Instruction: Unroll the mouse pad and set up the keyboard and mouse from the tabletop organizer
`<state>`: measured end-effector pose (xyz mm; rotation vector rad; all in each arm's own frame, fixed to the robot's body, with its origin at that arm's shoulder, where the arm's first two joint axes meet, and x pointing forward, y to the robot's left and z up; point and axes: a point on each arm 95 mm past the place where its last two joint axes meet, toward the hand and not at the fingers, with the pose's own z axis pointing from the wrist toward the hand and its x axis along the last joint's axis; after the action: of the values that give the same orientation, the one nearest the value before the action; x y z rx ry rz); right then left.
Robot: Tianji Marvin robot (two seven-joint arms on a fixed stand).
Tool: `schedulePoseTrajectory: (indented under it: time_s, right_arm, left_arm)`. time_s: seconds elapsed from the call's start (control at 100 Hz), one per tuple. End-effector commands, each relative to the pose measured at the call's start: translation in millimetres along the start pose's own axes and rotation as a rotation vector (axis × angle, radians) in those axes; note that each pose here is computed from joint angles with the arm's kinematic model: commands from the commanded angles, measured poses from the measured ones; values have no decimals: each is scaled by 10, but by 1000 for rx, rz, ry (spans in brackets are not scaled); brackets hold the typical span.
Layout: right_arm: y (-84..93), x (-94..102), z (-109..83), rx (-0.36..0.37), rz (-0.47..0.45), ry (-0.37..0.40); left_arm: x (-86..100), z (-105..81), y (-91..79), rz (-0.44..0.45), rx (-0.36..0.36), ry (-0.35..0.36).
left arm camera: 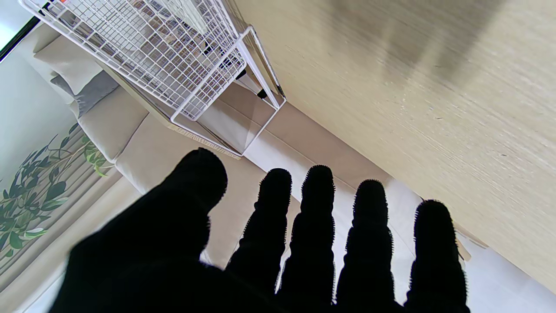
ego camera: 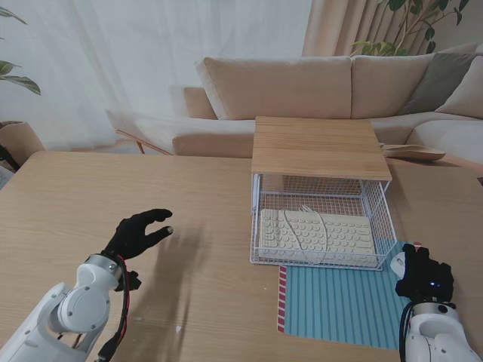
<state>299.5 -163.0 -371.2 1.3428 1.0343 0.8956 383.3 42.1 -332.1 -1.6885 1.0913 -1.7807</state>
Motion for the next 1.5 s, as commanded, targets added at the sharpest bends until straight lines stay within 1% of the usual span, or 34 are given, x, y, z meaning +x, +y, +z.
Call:
schedulePoseTrajectory:
  time_s: [0.0, 0.18, 0.33, 0.45, 0.57, 0.64, 0.83, 1.01, 1.14, 1.28, 1.38, 1.49]
  right_arm:
    - [-66, 51, -32, 40, 25, -19]
    - [-128, 55, -44, 84, 30, -48]
    - [-151, 51, -52, 112, 64, -55]
    - [-169, 45, -68, 131, 61, -58]
    - [-183, 42, -82, 155, 51, -63]
    - [-186, 40, -91, 170, 47, -67]
    - [-187, 32, -107, 188, 38, -68]
    - [-180, 32, -111, 192, 42, -68]
    - [-121, 18, -120, 171, 38, -50]
    - [10, -20, -143, 133, 43, -23]
    - [134, -36, -148, 68, 75, 27]
    - [312, -46, -164, -4, 94, 102]
  left_arm:
    - [21, -14, 19, -3, -14, 4]
    - [23, -27, 8, -6, -13, 5]
    - [25, -25, 10, -6, -14, 3]
    - [31, -24, 10, -7, -15, 4]
    - [57, -35, 16, -70, -9, -3]
    - [56, -38, 7, -64, -6, 0]
    - [59, -46, -6, -59, -1, 2]
    - [67, -53, -6, -57, -3, 6]
    - [77, -50, -8, -55, 0, 13]
    - [143, -49, -7, -37, 15, 47]
    - [207, -46, 9, -5, 16, 86]
    - [292, -26, 29, 40, -12, 127]
